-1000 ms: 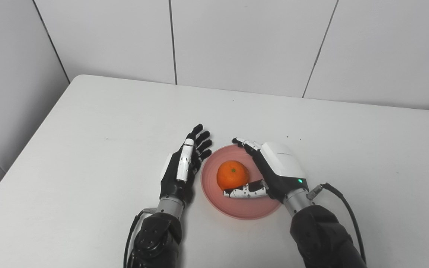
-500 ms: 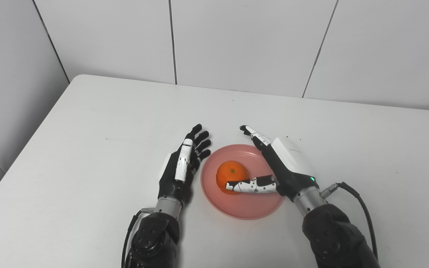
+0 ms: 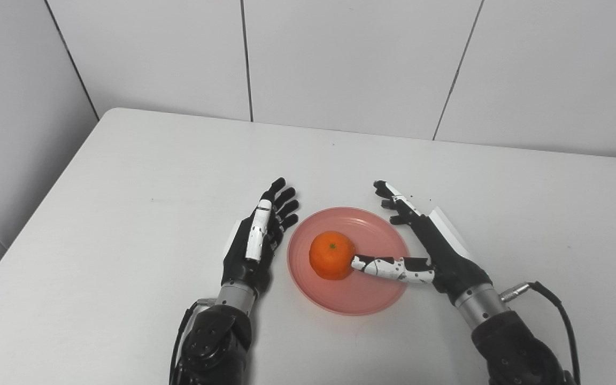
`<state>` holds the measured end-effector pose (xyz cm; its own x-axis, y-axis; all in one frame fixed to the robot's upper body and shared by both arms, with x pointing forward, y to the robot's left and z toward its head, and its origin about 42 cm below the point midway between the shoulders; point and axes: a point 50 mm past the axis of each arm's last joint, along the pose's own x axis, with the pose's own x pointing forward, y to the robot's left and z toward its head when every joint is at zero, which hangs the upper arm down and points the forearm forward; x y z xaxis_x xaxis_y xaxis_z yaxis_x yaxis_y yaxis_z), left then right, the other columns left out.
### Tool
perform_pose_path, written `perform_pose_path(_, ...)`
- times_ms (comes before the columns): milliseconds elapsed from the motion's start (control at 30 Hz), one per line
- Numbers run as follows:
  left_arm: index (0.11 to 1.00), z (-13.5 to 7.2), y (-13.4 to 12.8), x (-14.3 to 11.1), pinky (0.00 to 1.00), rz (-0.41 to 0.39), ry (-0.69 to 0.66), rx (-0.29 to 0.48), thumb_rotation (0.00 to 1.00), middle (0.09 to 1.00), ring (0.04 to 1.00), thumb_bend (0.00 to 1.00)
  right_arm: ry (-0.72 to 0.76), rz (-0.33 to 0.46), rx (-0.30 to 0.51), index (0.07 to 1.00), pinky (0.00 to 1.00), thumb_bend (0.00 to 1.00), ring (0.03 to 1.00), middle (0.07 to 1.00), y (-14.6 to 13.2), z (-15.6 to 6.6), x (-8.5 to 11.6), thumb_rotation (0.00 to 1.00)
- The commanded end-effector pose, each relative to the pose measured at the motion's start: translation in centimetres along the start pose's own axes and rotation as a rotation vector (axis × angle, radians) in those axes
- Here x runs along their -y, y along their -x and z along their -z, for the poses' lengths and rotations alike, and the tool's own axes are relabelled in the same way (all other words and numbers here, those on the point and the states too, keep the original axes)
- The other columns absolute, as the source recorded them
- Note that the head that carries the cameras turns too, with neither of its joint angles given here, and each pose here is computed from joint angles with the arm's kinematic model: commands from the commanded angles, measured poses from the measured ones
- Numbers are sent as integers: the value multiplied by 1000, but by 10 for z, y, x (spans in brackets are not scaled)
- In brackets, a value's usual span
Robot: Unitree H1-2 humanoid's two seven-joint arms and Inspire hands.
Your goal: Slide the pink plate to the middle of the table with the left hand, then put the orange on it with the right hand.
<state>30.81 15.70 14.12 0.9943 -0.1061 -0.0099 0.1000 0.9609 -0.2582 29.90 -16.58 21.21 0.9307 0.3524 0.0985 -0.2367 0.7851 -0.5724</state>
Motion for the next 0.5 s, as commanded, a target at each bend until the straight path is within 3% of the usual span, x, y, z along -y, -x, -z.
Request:
perform_pose_path(0,916,-5,-1,0,910,13,11,14,1000,927,918,410,10,103,100,938,822,1000,891,921,1,-15,9,712)
perform_pose_path(100,917,-5,0,-1,915,14,14,14,1000,930,920,412,9,172,96,955,835,980,899,928,4,-11,8,934)
perform_pose_path(300,920,-6,3,-5,916,20,-10,22,1000,932,920,413,-82,280,65,950,835,902,908,935,10,-5,4,1000)
perform_pose_path(467,925,-8,6,-8,918,27,-27,34,1000,936,923,419,-194,312,59,959,839,832,938,961,11,1,2,1000)
